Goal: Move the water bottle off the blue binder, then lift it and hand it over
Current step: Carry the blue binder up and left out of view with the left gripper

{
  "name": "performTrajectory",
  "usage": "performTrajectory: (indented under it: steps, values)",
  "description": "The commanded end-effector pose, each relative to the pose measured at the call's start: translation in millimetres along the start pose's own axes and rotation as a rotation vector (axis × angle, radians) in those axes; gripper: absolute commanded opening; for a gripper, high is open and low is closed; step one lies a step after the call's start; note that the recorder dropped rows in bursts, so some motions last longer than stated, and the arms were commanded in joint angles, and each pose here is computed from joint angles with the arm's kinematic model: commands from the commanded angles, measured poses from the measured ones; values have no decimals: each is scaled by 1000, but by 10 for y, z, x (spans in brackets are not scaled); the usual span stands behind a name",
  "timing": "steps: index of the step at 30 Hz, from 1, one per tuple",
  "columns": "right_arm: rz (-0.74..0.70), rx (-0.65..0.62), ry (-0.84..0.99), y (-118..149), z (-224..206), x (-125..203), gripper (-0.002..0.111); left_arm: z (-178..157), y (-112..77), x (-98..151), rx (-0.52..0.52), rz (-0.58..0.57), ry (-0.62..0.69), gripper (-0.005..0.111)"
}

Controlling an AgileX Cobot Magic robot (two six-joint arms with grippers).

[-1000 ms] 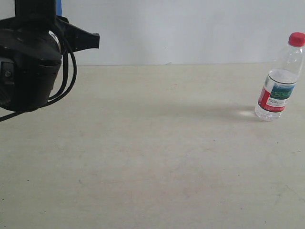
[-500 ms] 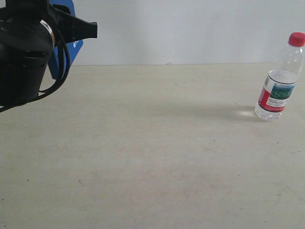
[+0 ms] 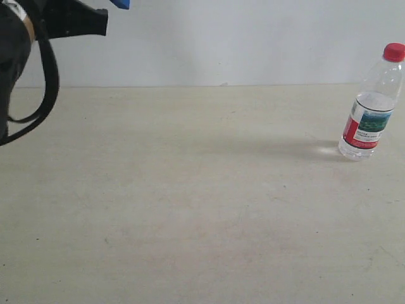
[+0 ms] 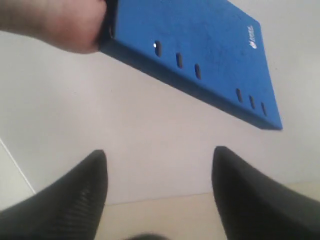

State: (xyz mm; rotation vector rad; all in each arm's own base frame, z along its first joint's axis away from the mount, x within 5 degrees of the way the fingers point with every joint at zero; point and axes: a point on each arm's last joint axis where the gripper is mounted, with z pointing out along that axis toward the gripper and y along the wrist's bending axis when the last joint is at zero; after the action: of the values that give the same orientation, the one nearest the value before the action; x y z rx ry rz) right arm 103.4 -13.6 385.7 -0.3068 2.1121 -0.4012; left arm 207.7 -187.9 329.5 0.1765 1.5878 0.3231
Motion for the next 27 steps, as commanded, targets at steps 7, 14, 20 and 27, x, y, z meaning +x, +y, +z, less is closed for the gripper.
performTrajectory:
  steps: [7,14,20,27]
  values:
    - [-3,11,-9,-9,-6,0,0,-195,-233,747,486,282,153,5]
    - [-1,11,-11,-9,-6,-2,0,90,-107,1009,637,485,227,5]
    - [4,8,-12,-6,-6,-3,0,636,511,1387,434,242,474,5]
    - [7,8,-20,-6,-7,-10,0,907,1159,1851,340,2,671,5]
